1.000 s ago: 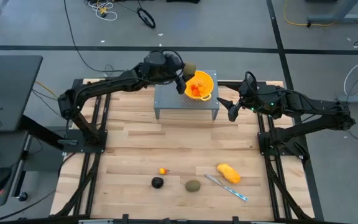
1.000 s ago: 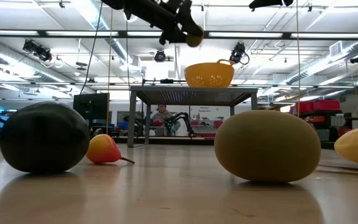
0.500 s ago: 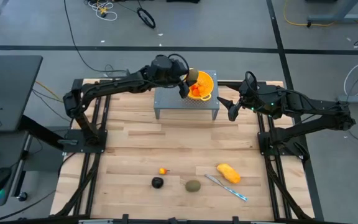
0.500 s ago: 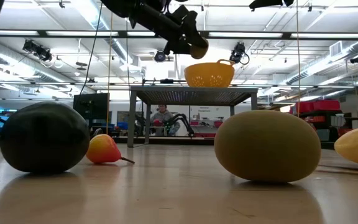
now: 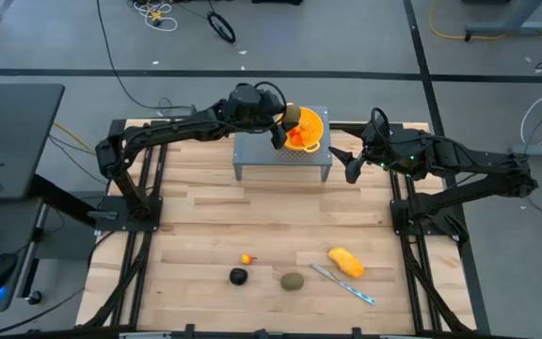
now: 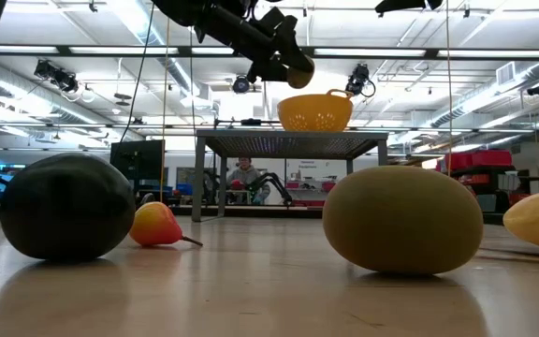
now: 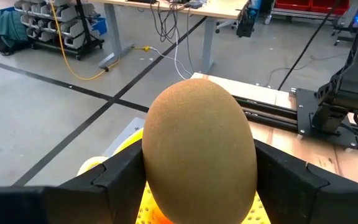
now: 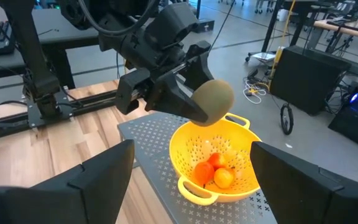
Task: Pick & Place Fruit
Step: Put the kiwi into the yellow strainer bowl on the shelf, then put the plum into the yellow strainer bowl on the shelf
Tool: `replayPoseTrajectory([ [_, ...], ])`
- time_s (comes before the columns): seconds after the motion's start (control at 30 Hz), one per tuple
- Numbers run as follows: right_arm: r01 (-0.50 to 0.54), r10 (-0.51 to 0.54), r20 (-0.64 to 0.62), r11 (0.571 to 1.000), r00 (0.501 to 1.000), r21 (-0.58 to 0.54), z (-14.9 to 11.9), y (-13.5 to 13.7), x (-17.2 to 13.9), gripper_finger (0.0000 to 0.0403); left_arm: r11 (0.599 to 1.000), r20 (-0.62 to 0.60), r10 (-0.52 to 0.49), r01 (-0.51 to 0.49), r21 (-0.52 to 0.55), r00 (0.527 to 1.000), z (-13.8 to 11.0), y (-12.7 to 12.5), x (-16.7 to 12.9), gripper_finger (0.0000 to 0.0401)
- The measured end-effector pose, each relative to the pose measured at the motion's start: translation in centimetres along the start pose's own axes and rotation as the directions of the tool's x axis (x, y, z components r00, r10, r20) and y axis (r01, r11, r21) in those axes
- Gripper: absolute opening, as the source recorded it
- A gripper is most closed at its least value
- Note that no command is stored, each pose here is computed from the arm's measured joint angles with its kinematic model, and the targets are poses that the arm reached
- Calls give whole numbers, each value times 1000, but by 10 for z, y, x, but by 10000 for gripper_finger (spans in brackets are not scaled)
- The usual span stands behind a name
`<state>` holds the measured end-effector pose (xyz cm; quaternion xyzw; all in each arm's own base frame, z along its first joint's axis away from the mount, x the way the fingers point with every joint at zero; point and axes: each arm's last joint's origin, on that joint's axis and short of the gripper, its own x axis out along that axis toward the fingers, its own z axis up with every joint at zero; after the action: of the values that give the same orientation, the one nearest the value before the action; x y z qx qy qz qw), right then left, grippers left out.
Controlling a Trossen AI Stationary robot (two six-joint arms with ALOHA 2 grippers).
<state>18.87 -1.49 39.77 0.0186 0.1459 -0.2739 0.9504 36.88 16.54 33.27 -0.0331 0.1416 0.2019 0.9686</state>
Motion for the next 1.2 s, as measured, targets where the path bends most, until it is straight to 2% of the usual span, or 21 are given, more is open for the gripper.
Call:
replayPoseTrajectory([
  [0.4,0,0,-1,1000,1000,-1,0,0,0,332,1000,-10,3,-3,0,1000,-1,0,0,315],
  [0.67,0,0,-2,1000,1000,-1,0,0,0,332,1000,-8,-4,4,19,1000,3,-3,-6,315],
  [0.93,-7,7,-5,1000,1000,-7,-1,1,0,332,997,49,-49,45,67,998,31,-18,-50,290],
  [1.2,-46,46,-12,998,999,-32,-1,3,-1,332,987,16,-98,95,127,995,42,-45,-92,254],
])
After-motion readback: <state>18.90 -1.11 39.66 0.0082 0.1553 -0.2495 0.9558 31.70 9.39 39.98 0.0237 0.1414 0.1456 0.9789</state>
